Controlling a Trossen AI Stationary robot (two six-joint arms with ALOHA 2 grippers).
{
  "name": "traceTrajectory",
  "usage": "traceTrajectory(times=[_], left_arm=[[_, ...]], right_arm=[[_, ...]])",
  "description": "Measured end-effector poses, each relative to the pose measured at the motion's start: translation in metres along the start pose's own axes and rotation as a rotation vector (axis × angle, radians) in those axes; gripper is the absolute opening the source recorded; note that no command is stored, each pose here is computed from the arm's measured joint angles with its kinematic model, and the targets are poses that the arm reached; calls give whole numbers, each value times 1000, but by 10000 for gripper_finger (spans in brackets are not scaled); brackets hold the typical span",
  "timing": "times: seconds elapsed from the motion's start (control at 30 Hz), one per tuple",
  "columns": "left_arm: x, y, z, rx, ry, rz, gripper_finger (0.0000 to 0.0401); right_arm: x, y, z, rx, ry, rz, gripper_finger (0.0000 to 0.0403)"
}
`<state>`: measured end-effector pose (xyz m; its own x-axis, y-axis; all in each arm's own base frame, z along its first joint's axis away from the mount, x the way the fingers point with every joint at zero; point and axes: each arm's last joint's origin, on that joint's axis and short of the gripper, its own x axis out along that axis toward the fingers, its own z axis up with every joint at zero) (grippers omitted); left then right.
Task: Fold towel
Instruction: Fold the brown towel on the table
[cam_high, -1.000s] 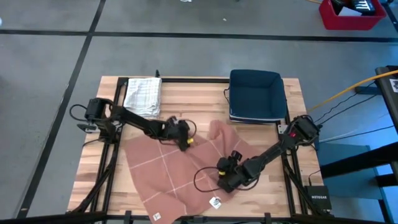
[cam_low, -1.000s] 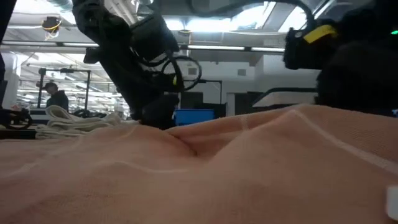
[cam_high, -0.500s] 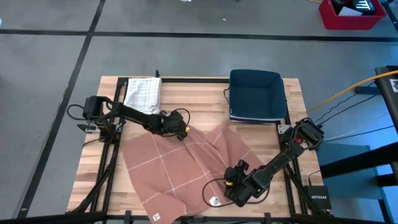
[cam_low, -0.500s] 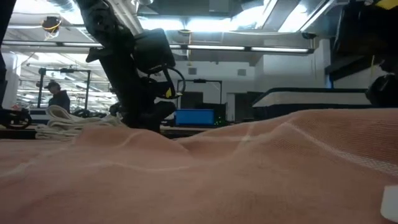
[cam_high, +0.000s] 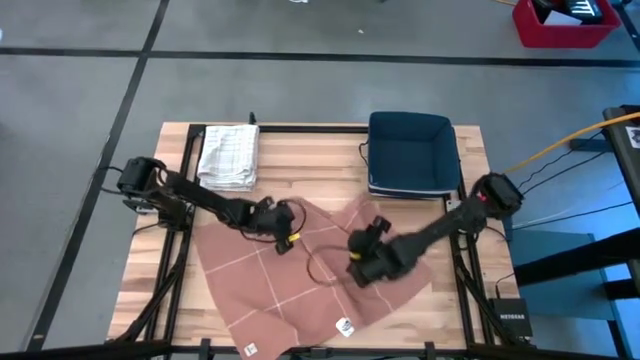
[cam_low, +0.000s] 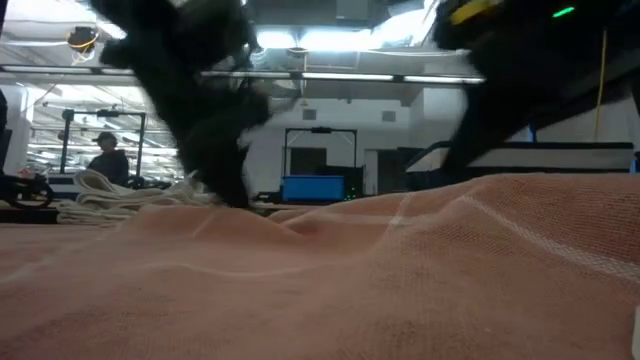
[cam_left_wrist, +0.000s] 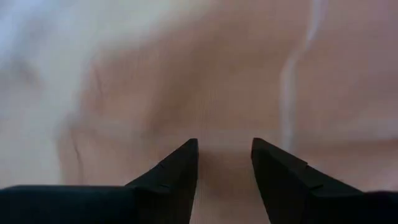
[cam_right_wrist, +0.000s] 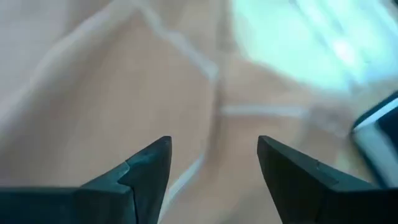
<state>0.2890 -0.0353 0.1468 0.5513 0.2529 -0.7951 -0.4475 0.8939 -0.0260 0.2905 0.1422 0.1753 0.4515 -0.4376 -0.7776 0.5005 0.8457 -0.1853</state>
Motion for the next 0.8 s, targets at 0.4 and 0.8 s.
traceTrajectory(times=[0.4,0.8], left_arm=[[-10,-38,-66,-123,78,-42,143],[-25,-64,-83,-216,0,-113,143]], right_arm=[[84,-47,12,-12,155,65,243],[132,-78,39,28,-39,153,243]])
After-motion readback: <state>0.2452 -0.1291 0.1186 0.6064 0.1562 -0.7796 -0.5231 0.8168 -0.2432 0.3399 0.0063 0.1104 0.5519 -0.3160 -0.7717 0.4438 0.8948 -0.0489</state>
